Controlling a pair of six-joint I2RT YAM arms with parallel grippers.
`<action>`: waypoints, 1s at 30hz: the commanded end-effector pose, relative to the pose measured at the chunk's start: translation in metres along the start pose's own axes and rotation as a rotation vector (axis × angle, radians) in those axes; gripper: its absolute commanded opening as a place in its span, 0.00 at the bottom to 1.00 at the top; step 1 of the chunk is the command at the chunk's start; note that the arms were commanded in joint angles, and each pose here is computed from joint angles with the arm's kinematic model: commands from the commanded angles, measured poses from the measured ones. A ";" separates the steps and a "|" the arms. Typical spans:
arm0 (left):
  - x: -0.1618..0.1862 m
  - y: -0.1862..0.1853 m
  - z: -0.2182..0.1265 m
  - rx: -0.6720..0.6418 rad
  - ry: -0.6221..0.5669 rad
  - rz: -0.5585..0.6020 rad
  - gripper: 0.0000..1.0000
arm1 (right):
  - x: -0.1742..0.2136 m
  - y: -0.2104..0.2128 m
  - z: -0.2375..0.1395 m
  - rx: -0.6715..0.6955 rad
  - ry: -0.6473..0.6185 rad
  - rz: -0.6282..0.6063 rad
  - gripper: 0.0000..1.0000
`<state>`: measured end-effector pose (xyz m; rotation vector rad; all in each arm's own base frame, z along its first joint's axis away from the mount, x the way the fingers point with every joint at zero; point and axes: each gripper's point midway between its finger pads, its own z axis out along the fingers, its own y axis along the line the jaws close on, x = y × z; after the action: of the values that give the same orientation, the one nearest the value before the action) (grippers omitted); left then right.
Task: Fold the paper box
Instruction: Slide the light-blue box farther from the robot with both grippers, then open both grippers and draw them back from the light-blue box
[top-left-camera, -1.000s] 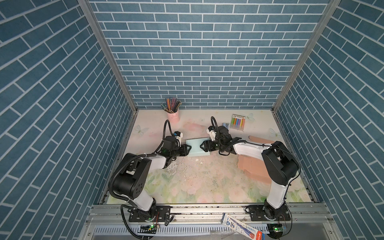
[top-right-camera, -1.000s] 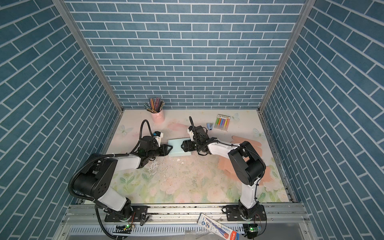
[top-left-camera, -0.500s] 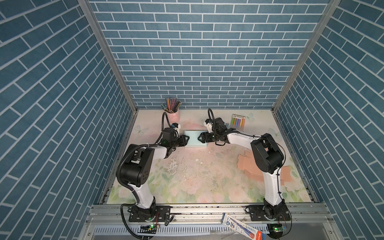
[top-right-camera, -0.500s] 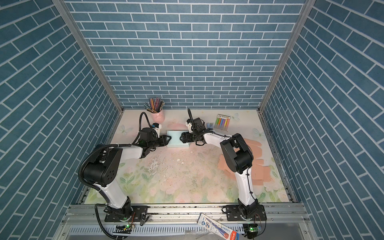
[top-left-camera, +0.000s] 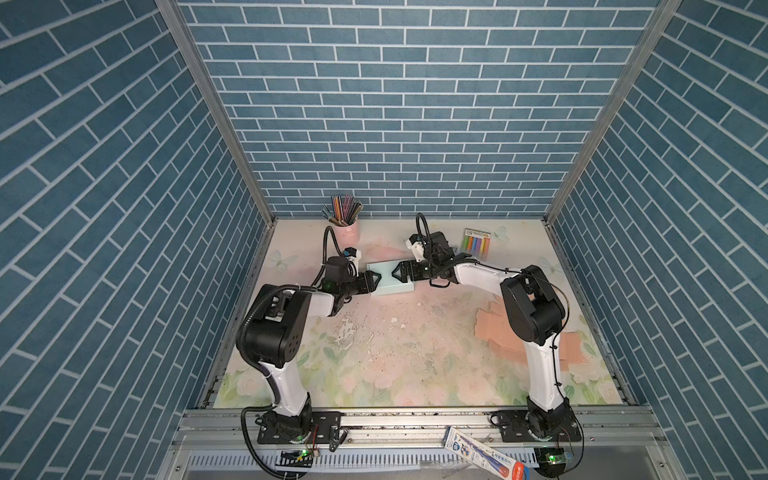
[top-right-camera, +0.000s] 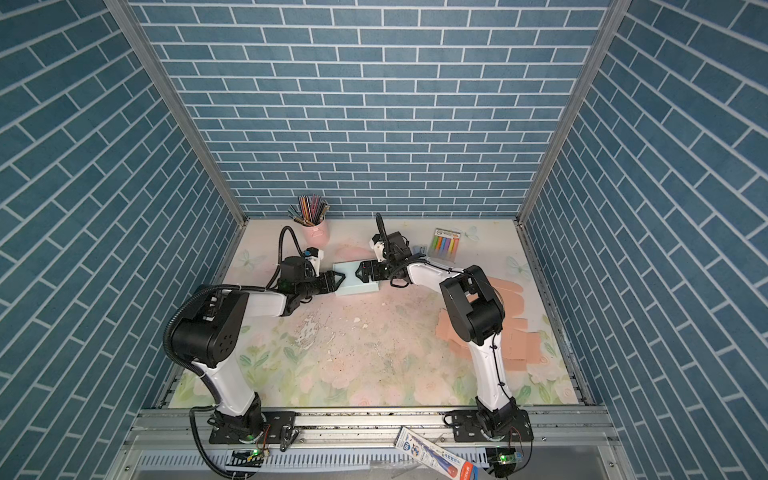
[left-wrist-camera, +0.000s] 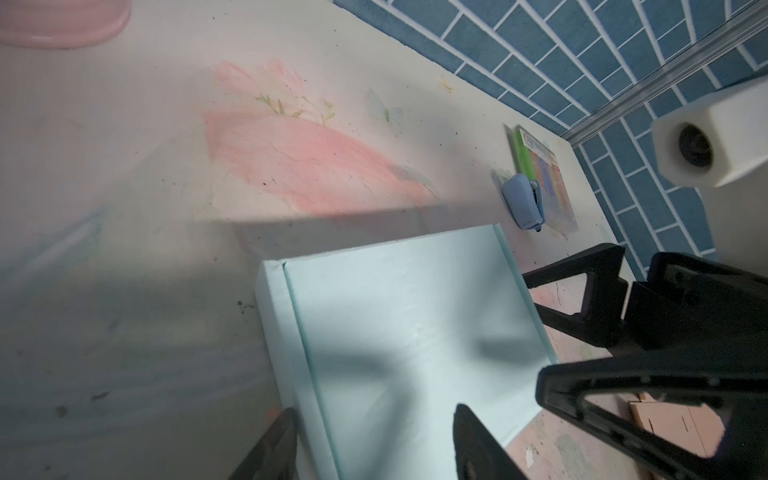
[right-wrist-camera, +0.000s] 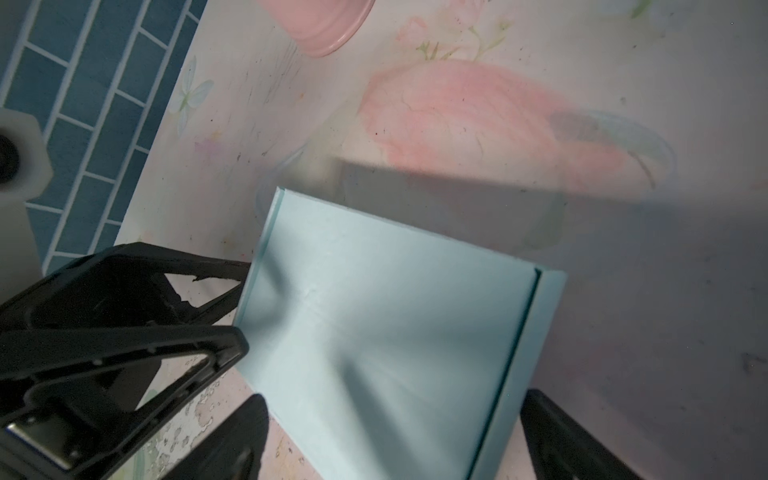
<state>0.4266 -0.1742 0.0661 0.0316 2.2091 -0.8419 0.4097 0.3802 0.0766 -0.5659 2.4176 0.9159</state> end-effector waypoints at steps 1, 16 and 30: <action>-0.021 -0.009 -0.008 0.023 -0.055 0.027 0.65 | -0.002 0.009 -0.009 -0.024 -0.019 -0.025 0.96; -0.019 -0.029 -0.070 -0.006 -0.103 0.099 0.88 | 0.016 0.002 -0.026 -0.015 -0.038 0.003 0.93; 0.001 -0.059 -0.124 0.044 -0.197 0.085 0.88 | 0.016 0.014 -0.014 -0.042 -0.029 -0.011 0.91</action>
<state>0.3329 -0.1465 0.1500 0.0609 2.0188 -0.8051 0.3840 0.3654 0.0715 -0.5704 2.4038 0.9306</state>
